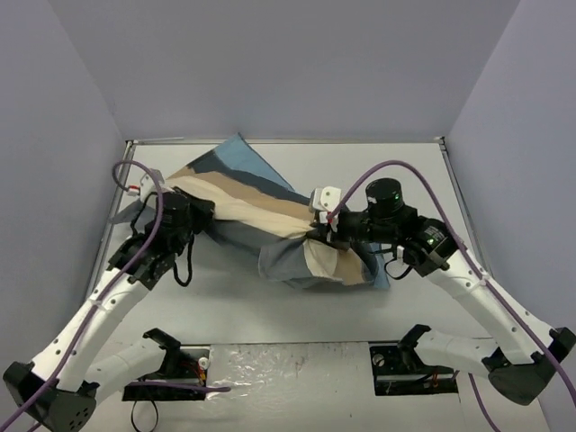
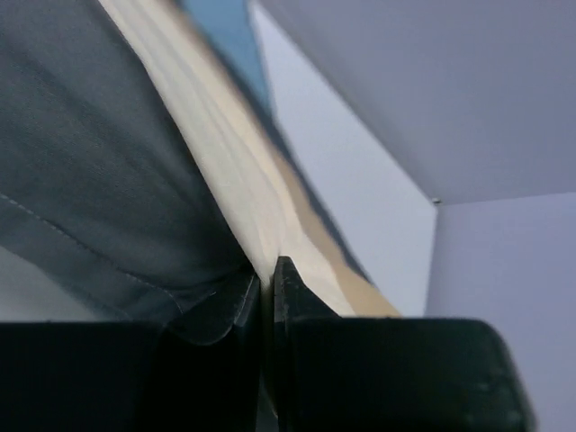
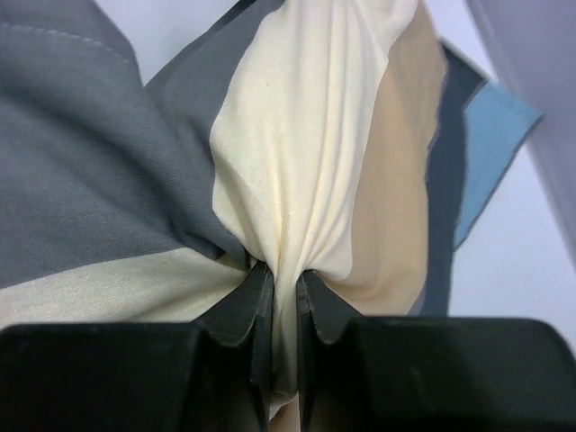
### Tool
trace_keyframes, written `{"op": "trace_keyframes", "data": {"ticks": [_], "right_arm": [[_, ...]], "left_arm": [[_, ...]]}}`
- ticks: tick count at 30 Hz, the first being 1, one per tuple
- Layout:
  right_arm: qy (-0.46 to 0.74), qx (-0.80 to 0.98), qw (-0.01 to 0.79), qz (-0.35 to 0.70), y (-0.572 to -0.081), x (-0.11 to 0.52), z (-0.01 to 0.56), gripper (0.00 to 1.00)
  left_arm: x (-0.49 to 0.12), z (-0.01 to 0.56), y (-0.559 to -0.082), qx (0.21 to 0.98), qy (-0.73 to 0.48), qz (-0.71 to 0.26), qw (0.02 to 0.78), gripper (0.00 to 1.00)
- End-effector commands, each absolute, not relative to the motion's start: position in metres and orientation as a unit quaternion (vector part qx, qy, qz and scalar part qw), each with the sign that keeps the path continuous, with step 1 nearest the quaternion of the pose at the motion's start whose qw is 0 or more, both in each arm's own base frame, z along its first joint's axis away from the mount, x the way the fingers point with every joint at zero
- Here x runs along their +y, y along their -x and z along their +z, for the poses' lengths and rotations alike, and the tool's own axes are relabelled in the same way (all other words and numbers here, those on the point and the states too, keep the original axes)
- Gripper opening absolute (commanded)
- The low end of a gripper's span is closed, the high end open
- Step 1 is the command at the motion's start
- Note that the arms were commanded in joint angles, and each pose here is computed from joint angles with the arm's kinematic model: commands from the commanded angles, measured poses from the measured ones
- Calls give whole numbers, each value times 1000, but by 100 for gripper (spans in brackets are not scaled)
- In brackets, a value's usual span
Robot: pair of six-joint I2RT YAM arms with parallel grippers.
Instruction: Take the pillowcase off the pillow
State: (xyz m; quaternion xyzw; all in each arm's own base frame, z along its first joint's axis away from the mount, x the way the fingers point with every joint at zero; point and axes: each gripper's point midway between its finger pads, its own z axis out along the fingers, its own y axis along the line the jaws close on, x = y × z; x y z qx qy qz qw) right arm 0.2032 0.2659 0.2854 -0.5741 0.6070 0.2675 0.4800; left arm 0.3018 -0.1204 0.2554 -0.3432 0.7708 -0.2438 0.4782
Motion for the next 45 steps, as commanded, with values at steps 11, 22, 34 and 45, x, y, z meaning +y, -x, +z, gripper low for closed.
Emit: {"op": "trace_keyframes", "data": {"ticks": [11, 22, 34, 45], "right_arm": [[374, 620, 544, 424, -253, 286, 373, 0], [44, 829, 383, 405, -414, 179, 128, 0], [19, 838, 505, 206, -486, 114, 150, 66], [346, 734, 540, 224, -400, 145, 263, 100]], "left_arm": [[-79, 407, -300, 647, 390, -265, 599, 2], [-137, 211, -471, 738, 446, -162, 480, 2], [-183, 284, -550, 742, 270, -223, 572, 60], [-203, 329, -403, 770, 48, -305, 558, 95]]}}
